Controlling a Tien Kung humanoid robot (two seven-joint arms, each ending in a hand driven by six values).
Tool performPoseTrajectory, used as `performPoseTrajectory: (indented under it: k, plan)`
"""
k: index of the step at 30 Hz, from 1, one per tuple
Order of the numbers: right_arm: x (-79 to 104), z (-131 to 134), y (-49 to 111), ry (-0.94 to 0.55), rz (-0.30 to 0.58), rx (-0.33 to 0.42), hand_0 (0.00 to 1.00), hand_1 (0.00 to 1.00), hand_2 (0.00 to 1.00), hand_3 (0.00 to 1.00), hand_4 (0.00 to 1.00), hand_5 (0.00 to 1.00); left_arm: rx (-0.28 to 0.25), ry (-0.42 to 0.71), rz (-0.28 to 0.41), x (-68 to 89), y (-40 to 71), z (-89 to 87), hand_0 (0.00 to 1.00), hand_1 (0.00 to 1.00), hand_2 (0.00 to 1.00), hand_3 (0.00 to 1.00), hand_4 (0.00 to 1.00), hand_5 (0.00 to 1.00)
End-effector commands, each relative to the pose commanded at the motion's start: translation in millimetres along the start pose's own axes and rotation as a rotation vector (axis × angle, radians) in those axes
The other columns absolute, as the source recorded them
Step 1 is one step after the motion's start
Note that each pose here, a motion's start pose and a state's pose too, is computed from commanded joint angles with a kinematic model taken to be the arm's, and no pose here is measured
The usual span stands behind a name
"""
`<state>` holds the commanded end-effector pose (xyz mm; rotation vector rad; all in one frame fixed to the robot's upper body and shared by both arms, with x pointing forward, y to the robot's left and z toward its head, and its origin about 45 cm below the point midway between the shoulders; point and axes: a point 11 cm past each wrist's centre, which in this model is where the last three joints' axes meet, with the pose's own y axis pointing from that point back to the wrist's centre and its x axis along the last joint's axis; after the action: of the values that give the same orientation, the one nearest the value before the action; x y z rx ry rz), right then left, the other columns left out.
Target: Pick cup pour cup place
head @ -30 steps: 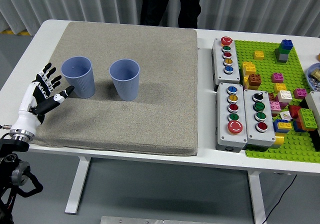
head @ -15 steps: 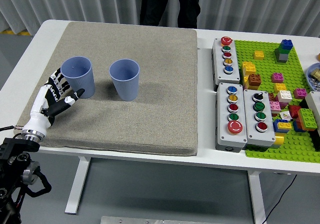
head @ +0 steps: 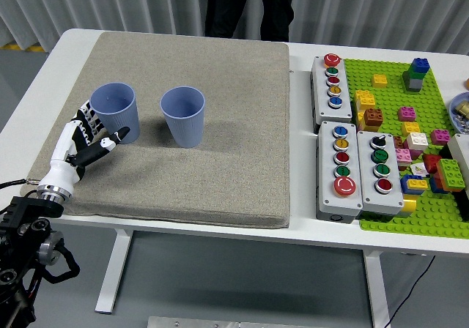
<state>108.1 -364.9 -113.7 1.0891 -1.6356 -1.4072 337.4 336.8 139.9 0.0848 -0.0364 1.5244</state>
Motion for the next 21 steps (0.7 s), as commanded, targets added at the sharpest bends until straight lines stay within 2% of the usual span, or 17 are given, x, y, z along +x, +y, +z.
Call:
performPoseTrajectory:
  k: [9,15,16,21]
  plan:
    - [-0.5,0,-0.1,-0.001,-0.002,0.002,0.677,0.676,0.684,0.642,0.428,0.171,0.014,-0.013,0.013,2.6,-5.6,-3.7,0.887,0.88,0.998,0.998,0.968,0.291]
    - [-0.9,-2,0.2,-0.001,-0.003,0.006,0.676,0.676,0.685,0.642,0.428,0.17,0.012,-0.027,0.005,-0.9,-11.8,-2.0,0.887,0.881,0.998,0.998,0.97,0.288]
    - [-1.0,-2,0.2,-0.001,-0.003,0.007,0.676,0.676,0.685,0.642,0.429,0.171,0.01,-0.029,0.001,-1.7,-12.4,-1.5,0.889,0.881,0.998,0.998,0.909,0.177]
    - [-1.2,-4,0.3,-0.002,-0.004,0.01,0.676,0.676,0.685,0.642,0.429,0.171,-0.002,-0.034,-0.009,-3.8,-14.8,2.6,0.889,0.881,0.998,0.998,0.909,0.177]
